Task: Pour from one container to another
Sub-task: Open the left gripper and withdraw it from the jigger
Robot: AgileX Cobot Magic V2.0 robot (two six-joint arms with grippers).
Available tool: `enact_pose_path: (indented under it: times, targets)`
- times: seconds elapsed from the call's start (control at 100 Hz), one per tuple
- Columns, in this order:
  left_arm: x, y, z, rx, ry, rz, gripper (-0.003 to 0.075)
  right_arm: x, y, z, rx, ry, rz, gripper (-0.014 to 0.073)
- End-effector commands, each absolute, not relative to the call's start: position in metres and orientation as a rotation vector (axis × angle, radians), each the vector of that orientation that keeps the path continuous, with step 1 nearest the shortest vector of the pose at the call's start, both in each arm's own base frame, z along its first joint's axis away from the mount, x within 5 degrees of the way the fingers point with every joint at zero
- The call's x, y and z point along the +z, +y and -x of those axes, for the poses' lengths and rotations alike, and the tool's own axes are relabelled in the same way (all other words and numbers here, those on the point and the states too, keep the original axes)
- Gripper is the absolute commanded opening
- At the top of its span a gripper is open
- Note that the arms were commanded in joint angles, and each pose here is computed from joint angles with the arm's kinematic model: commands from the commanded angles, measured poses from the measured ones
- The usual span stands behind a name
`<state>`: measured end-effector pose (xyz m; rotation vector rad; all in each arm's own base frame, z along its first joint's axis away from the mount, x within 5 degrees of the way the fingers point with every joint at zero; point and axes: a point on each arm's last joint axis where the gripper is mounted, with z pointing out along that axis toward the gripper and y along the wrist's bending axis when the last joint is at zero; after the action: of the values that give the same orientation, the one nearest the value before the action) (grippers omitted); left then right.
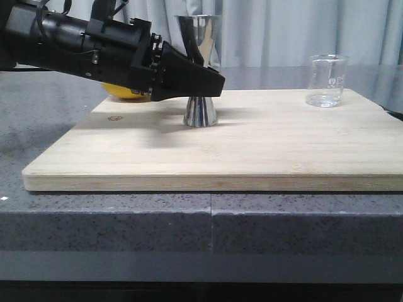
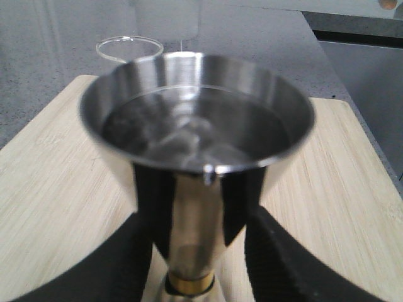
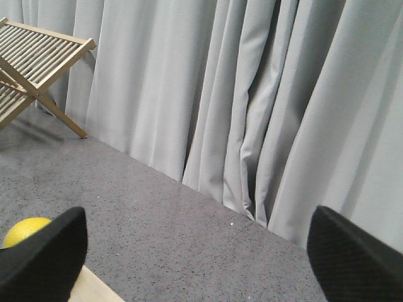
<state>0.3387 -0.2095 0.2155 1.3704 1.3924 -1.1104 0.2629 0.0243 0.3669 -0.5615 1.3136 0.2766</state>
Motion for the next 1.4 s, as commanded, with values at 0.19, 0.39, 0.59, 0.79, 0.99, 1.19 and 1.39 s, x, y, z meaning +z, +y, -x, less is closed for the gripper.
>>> enact_pose_path:
  times: [0.19, 0.39, 0.59, 0.79, 0.99, 1.19, 1.39]
  targets:
    - [0.252, -0.209, -0.331, -1.181, 1.249, -1.321, 0.0526, 0.386, 0.025, -0.254, 0.298, 1.223, 0.548, 0.0642]
    - [0.253, -0.203, -0.334, -1.177, 1.251, -1.309, 0.0525, 0.386, 0.025, -0.254, 0.298, 1.223, 0.548, 0.0642]
    - [0.260, -0.195, -0.335, -1.167, 1.260, -1.289, 0.0525, 0.386, 0.025, -0.254, 0.298, 1.223, 0.548, 0.0642]
    - [0.274, -0.190, -0.330, -1.131, 1.231, -1.316, 0.0525, 0.386, 0.025, -0.254, 0.298, 1.222, 0.548, 0.0642]
    - [0.279, -0.185, -0.325, -1.107, 1.245, -1.373, 0.0525, 0.386, 0.025, -0.254, 0.299, 1.221, 0.544, 0.0642]
    - [0.281, -0.175, -0.327, -1.086, 1.279, -1.384, 0.0525, 0.386, 0.025, -0.254, 0.299, 1.221, 0.543, 0.0642]
    - [0.283, -0.166, -0.331, -1.065, 1.291, -1.365, 0.0525, 0.386, 0.025, -0.254, 0.299, 1.221, 0.543, 0.0642]
